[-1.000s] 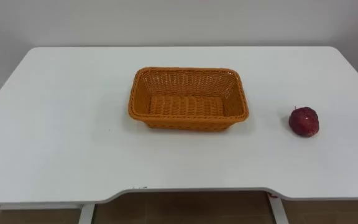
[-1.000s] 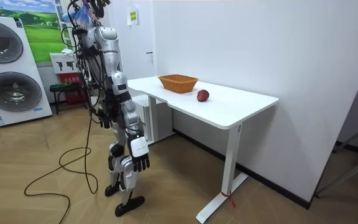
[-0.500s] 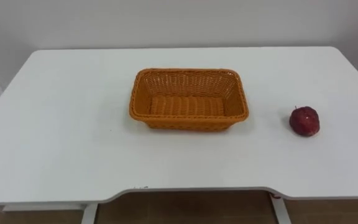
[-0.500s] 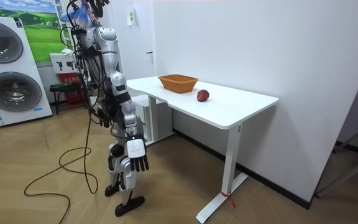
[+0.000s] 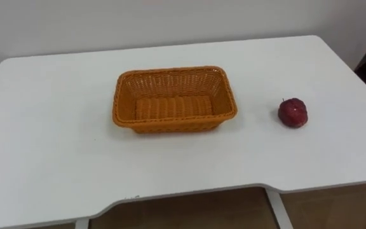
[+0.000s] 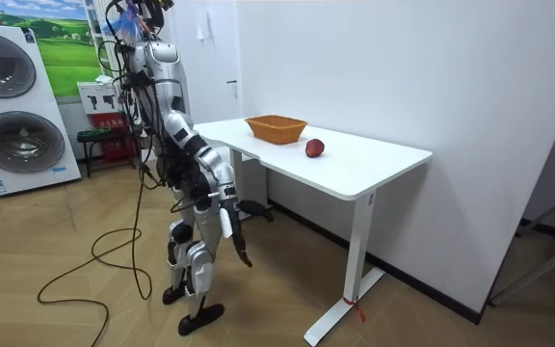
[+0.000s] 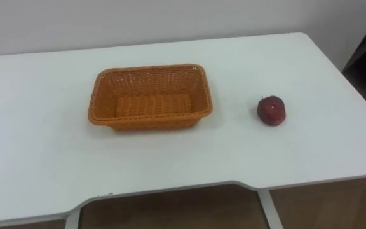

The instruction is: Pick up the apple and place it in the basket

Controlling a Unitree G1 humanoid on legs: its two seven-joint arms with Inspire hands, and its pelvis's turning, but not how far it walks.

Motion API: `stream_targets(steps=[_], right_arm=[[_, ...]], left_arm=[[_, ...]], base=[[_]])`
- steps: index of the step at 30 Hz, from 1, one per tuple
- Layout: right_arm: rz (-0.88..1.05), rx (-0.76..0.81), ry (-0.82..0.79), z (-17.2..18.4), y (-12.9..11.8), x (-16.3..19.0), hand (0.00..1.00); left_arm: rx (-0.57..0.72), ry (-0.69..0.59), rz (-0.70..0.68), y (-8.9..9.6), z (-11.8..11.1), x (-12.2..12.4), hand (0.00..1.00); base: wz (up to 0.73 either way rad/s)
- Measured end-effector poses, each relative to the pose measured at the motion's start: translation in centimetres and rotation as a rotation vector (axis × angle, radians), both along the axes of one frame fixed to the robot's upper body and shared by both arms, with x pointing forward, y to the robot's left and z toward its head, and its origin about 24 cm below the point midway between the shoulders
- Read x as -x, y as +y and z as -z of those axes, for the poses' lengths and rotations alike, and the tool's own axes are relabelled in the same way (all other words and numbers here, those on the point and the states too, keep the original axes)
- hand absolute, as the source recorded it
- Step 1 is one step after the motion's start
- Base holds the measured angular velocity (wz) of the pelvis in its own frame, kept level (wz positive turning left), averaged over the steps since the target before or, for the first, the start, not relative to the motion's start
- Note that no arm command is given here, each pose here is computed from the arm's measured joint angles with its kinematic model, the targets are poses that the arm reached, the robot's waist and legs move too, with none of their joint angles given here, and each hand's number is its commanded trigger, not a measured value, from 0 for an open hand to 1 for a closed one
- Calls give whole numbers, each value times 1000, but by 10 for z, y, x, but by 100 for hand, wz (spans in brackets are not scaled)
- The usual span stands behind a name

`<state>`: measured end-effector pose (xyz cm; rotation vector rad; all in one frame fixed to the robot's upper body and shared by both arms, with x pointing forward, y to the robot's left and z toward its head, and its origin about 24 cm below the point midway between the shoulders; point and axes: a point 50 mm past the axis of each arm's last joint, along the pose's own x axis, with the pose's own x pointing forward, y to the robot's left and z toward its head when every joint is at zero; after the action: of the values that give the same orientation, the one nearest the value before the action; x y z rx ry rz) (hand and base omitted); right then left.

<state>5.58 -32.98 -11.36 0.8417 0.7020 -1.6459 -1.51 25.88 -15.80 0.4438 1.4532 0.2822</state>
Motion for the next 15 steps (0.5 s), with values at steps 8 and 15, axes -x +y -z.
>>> stream_targets(steps=[8, 15], right_arm=[[-24, 347, 4, -58, -25, -45, 0], [-125, 729, 58, -116, -28, -75, 0]], left_arm=[[2, -38, 20, 0, -1, -2, 0], [4, -44, 39, 0, -1, -4, 0]], base=[[-3], [-2]])
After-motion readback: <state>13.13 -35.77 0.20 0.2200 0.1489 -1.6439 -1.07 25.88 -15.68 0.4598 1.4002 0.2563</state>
